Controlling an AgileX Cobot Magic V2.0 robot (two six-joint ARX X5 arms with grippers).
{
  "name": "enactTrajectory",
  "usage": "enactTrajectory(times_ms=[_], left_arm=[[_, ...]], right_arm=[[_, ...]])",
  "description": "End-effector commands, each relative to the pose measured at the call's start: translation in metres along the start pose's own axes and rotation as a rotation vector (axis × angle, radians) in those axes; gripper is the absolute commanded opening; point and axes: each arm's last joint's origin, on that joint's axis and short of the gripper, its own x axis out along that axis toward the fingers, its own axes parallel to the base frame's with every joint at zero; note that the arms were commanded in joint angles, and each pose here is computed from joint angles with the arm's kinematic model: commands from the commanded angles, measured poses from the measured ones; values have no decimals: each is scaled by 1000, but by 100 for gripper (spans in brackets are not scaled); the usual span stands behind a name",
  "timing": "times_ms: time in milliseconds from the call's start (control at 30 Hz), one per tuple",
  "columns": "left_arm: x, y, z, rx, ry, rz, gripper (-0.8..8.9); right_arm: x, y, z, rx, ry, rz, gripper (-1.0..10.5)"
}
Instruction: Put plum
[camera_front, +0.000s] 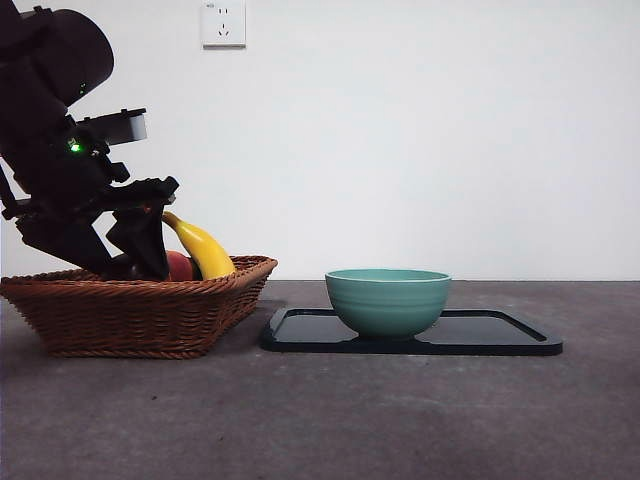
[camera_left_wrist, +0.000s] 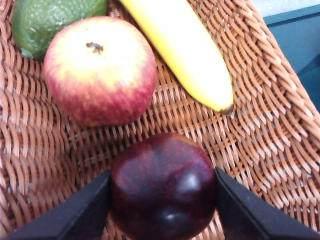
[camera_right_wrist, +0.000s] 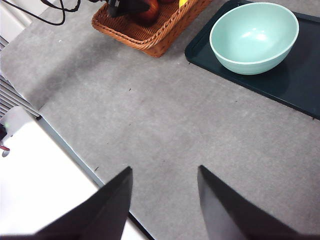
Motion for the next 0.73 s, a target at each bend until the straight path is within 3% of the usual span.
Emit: enactTrajectory(times_ms=[33,233,733], left_arm=[[3,-1,1,13,2,-4,250],[3,-1,-2,10,30,-5,378],[-5,-1,2,5,13,-4,380]], right_arm=[[-1,1,3,-24,-17,5,208],[-1,1,3,-24,-17,5,208],[-1,1,3,-23,-16,6,208]])
